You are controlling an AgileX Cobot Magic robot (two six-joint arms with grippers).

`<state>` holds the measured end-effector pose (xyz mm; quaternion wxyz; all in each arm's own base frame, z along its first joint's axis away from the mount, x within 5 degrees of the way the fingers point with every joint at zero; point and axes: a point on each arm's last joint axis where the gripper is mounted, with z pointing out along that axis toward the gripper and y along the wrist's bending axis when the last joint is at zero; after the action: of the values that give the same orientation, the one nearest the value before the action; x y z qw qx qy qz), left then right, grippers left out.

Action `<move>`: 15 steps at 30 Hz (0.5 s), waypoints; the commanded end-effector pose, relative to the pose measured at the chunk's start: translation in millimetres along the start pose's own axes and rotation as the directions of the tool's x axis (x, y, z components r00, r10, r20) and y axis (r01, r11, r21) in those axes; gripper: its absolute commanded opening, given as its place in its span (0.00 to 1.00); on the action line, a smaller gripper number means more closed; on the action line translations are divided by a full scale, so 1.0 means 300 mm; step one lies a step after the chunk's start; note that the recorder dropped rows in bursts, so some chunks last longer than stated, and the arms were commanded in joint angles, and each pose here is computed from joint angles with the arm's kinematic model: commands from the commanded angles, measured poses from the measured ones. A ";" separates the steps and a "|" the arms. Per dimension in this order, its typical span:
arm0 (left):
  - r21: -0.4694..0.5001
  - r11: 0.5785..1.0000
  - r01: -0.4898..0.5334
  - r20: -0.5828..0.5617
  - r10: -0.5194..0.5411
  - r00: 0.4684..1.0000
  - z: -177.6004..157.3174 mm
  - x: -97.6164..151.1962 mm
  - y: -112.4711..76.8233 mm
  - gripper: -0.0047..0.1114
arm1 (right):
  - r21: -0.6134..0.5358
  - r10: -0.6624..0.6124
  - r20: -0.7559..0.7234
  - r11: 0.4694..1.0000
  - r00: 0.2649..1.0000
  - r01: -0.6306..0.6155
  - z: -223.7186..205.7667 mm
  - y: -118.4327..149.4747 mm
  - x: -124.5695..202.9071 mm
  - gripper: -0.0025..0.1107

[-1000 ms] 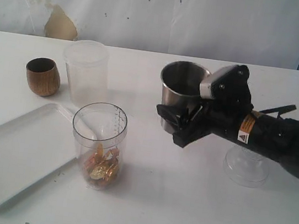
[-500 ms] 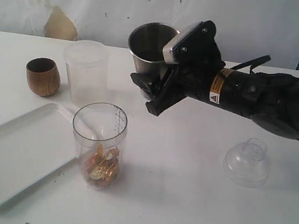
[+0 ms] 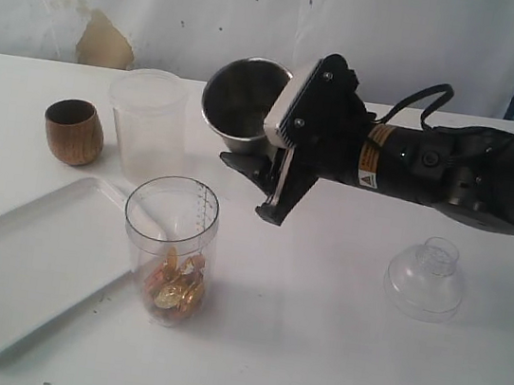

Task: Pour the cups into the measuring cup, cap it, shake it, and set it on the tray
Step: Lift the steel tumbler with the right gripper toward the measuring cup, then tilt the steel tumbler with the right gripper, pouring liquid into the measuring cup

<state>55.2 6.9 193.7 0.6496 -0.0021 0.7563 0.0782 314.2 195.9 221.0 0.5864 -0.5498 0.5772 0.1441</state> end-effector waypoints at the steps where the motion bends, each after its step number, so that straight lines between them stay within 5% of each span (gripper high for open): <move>1: 0.005 1.000 -0.005 0.008 0.005 1.000 0.000 0.003 -0.001 0.04 | -0.012 -0.088 0.086 0.996 0.992 0.089 -0.008 -0.004 -0.047 0.02; 15: 0.005 1.000 -0.005 0.008 0.005 1.000 0.000 0.003 -0.001 0.04 | -0.005 -0.228 0.100 0.973 0.968 0.230 -0.008 -0.003 -0.052 0.02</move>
<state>55.2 6.9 193.7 0.6496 -0.0021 0.7563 0.0782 310.7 198.5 222.2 0.5990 -0.6130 0.5045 0.1040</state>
